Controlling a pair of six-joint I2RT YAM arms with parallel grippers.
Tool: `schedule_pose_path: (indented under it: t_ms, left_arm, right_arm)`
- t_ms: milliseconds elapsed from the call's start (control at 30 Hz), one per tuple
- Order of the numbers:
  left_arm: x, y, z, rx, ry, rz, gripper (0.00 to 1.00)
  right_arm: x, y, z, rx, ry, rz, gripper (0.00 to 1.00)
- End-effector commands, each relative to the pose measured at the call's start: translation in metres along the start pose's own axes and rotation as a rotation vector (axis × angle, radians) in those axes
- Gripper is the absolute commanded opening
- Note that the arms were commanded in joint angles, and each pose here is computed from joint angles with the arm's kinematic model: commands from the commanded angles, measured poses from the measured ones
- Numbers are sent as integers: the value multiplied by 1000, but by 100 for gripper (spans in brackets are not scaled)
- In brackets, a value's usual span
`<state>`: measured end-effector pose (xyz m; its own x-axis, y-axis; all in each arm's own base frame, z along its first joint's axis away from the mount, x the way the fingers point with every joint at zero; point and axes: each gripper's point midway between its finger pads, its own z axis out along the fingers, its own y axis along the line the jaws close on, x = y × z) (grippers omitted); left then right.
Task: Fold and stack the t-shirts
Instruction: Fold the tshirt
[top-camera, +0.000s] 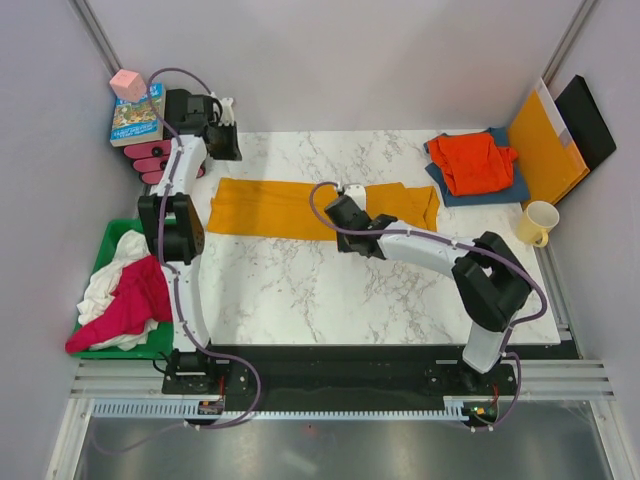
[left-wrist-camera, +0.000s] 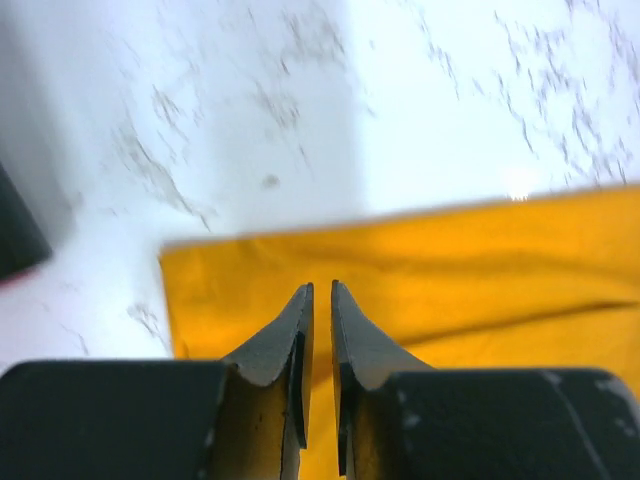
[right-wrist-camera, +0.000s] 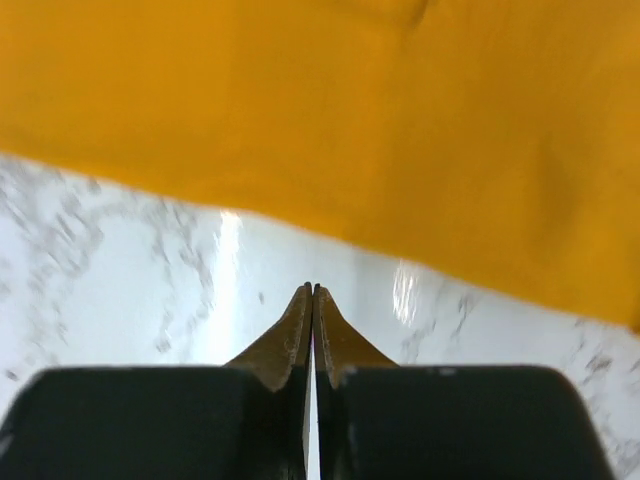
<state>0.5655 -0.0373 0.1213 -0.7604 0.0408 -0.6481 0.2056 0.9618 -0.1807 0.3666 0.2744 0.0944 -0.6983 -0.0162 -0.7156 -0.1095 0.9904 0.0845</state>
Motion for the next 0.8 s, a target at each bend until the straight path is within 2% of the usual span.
schedule_pose_path:
  t_ms: [0, 33, 100, 200, 433, 633, 767]
  left_arm:
    - [-12, 0, 27, -57, 17, 36, 20]
    - [-7, -1, 42, -60, 34, 56, 21]
    - [-14, 1, 49, -81, 18, 108, 22]
    - [0, -2, 67, -89, 58, 163, 24]
    - [41, 3, 90, -82, 173, 134, 24]
    - [76, 18, 89, -137, 299, 168, 24]
    - [102, 23, 74, -157, 402, 197, 20]
  right_arm:
    - [53, -12, -10, 47, 99, 56, 4]
    - [62, -13, -11, 50, 117, 58, 4]
    - [72, -11, -14, 55, 133, 73, 4]
    - [80, -6, -19, 52, 148, 75, 4]
    - [79, -2, -31, 64, 140, 90, 8]
    - [95, -25, -28, 177, 160, 103, 13]
    - [118, -56, -9, 298, 235, 90, 14]
